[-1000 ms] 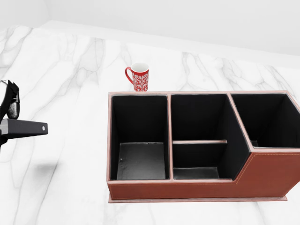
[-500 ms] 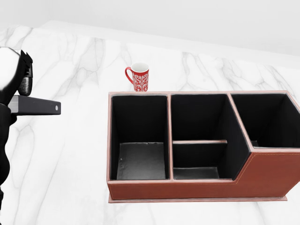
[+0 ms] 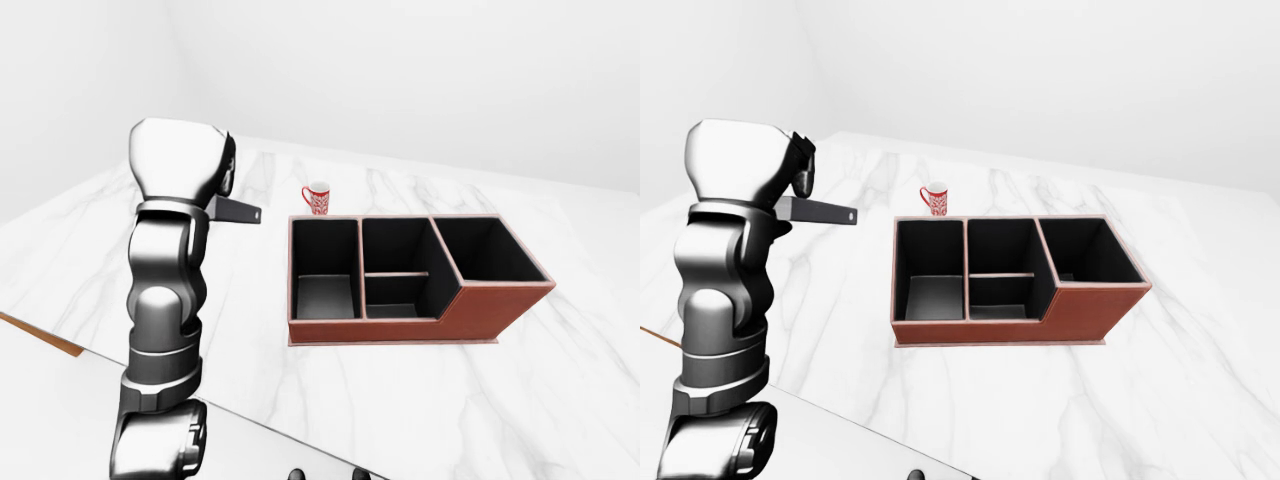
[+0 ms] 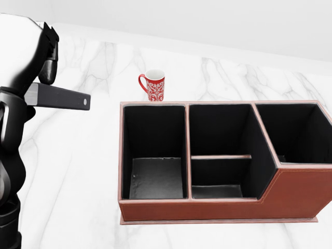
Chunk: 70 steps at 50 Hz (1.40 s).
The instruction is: Pick up the book and place it in the left compartment of the caddy.
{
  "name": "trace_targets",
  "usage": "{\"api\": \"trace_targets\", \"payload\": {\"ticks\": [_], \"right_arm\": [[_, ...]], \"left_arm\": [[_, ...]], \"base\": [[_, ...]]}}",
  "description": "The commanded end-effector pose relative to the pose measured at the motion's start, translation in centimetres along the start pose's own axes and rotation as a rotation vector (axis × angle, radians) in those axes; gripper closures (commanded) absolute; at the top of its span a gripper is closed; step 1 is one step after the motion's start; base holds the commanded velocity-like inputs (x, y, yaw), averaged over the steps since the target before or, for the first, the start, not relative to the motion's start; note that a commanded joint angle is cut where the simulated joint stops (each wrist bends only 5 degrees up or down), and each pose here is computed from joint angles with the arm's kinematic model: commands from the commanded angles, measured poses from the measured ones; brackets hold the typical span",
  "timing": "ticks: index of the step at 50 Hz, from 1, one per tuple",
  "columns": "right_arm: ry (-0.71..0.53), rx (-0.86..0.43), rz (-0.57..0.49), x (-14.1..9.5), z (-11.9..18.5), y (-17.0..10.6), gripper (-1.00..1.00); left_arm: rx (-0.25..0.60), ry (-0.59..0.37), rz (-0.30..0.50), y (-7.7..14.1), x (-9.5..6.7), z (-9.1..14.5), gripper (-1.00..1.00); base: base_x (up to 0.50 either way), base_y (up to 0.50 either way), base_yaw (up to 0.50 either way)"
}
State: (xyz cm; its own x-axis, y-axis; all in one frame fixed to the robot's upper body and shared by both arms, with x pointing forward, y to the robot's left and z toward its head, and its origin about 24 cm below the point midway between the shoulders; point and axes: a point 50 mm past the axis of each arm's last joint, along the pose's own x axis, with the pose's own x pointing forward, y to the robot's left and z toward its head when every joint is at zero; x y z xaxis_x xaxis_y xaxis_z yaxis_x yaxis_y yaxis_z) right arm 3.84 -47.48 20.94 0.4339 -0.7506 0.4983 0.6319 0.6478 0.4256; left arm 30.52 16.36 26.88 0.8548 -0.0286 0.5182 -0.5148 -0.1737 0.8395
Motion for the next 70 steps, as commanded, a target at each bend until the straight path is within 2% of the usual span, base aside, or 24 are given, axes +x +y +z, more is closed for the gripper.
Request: {"api": "trace_targets", "payload": {"ticks": [1, 20, 21, 23, 24, 25, 33, 36, 37, 44, 49, 51, 70], "right_arm": [[0.001, 0.001, -0.001, 0.0, 0.0, 0.0, -1.0], [0.001, 0.002, -0.001, 0.0, 0.0, 0.0, -1.0], [0.012, 0.006, 0.001, 0.0, -0.4, -0.1, -1.0], [0.015, 0.006, 0.001, 0.0, -0.4, -0.1, -1.0], [0.044, 0.009, 0.012, 0.0, -1.4, 0.0, -1.0], [0.053, 0.01, 0.013, 0.0, -1.6, 0.0, -1.0], [0.087, 0.02, 0.008, 0.0, -2.7, 0.2, -1.0], [0.075, 0.021, 0.007, -0.1, -2.3, 0.2, -1.0], [0.044, 0.02, 0.008, -0.2, -1.2, 0.2, -1.0], [-0.007, 0.014, 0.005, -0.2, 0.2, 0.1, -1.0], [-0.022, 0.009, 0.006, -0.2, 0.6, 0.2, -1.0], [-0.026, 0.007, 0.005, -0.2, 0.7, 0.1, -1.0], [-0.028, 0.006, 0.005, -0.2, 0.7, 0.1, -1.0]], "left_arm": [[0.003, -0.031, 0.086, 3.4, -0.3, 1.3, 1.0], [0.003, -0.031, 0.086, 3.4, -0.3, 1.3, 1.0], [-0.017, -0.076, 0.118, 4.6, -0.8, 2.7, 1.0], [-0.019, -0.079, 0.12, 4.7, -0.8, 2.8, 1.0], [-0.066, -0.2, 0.189, 8.5, -2.1, 6.6, 1.0], [-0.07, -0.214, 0.191, 8.7, -2.2, 7.2, 1.0], [-0.085, -0.229, 0.19, 8.7, -2.3, 7.8, 1.0], [-0.077, -0.233, 0.18, 8.7, -2.6, 7.9, 1.0], [-0.083, -0.236, 0.18, 9.5, -2.8, 7.9, 1.0], [-0.096, -0.252, 0.187, 10.4, -3.2, 8.2, 1.0], [-0.102, -0.255, 0.182, 10.2, -3.4, 8.5, 1.0], [-0.101, -0.251, 0.169, 9.5, -3.2, 8.5, 1.0], [-0.099, -0.25, 0.168, 9.4, -3.2, 8.5, 1.0]], "base": [[0.0, 0.0, 0.0], [0.0, 0.0, 0.0], [0.0, 0.0, 0.0], [0.0, 0.0, 0.0], [0.0, 0.0, 0.0], [0.0, 0.0, 0.0], [0.0, 0.0, 0.0], [0.0, 0.0, 0.0], [0.0, 0.0, 0.0], [0.0, 0.0, 0.0], [0.0, 0.0, 0.0], [0.0, 0.0, 0.0], [0.0, 0.0, 0.0]]}}
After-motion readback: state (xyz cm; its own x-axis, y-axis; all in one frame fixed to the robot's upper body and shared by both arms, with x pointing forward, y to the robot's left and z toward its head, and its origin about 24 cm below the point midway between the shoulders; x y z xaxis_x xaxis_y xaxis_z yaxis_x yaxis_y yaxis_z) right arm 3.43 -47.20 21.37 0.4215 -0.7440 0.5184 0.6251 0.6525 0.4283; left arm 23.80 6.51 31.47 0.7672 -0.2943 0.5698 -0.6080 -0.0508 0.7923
